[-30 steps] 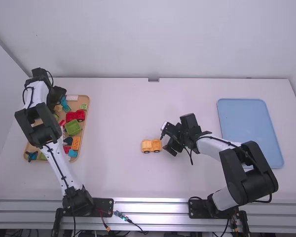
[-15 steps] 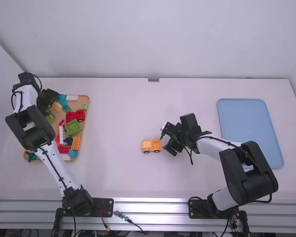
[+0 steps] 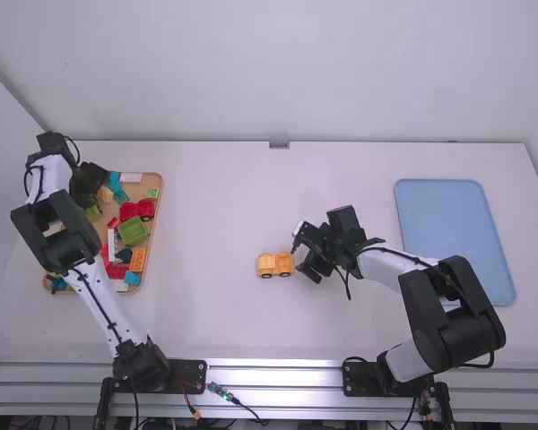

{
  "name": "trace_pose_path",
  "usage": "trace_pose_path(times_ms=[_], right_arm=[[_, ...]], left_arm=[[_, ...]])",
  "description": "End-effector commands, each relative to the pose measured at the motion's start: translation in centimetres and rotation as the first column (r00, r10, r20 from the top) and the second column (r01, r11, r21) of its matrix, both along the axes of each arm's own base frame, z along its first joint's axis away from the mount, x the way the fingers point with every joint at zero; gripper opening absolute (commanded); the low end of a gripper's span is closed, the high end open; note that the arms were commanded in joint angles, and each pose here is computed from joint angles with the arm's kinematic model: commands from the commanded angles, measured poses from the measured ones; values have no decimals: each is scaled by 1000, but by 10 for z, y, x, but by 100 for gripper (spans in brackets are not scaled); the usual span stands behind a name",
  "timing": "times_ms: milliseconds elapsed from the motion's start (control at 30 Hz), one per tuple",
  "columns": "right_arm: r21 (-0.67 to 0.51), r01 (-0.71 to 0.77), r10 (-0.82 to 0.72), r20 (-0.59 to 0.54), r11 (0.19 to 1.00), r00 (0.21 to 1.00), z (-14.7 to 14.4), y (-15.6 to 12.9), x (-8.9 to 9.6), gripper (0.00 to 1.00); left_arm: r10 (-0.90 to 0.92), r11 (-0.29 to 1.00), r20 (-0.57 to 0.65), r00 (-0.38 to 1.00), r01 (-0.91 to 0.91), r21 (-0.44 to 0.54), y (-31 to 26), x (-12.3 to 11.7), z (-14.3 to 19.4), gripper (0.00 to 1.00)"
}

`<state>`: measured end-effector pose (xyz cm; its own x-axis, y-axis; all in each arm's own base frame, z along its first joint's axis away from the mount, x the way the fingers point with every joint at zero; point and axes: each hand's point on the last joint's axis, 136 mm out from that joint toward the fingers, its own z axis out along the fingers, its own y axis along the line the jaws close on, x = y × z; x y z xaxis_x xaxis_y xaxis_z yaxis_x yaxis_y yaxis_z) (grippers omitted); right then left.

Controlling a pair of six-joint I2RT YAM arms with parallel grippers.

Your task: Assemble lego blocks to make yellow taxi

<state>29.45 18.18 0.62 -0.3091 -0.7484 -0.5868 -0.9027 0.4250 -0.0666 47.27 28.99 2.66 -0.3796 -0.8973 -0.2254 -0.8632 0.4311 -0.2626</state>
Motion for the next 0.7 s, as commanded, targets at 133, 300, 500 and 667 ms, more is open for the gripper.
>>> trace_pose_path(times_ms=[133, 300, 500, 667], right_arm=[[11, -1, 1, 18, 1000, 1000, 6, 2, 1, 100], [11, -1, 1, 17, 1000, 1000, 6, 2, 1, 100], [10, 0, 0, 13, 1000, 1000, 6, 1, 0, 100], [7, 0, 0, 8, 1000, 1000, 5, 1, -1, 100]], left_arm=[[56, 996, -41, 998, -53, 77, 13, -12, 41, 79], [67, 994, -33, 997, -64, 85, 11, -9, 65, 82], [-16, 1000, 20, 1000, 15, 19, -9, 6, 60, 82], [-40, 999, 10, 999, 41, -8, -17, 6, 37, 84]])
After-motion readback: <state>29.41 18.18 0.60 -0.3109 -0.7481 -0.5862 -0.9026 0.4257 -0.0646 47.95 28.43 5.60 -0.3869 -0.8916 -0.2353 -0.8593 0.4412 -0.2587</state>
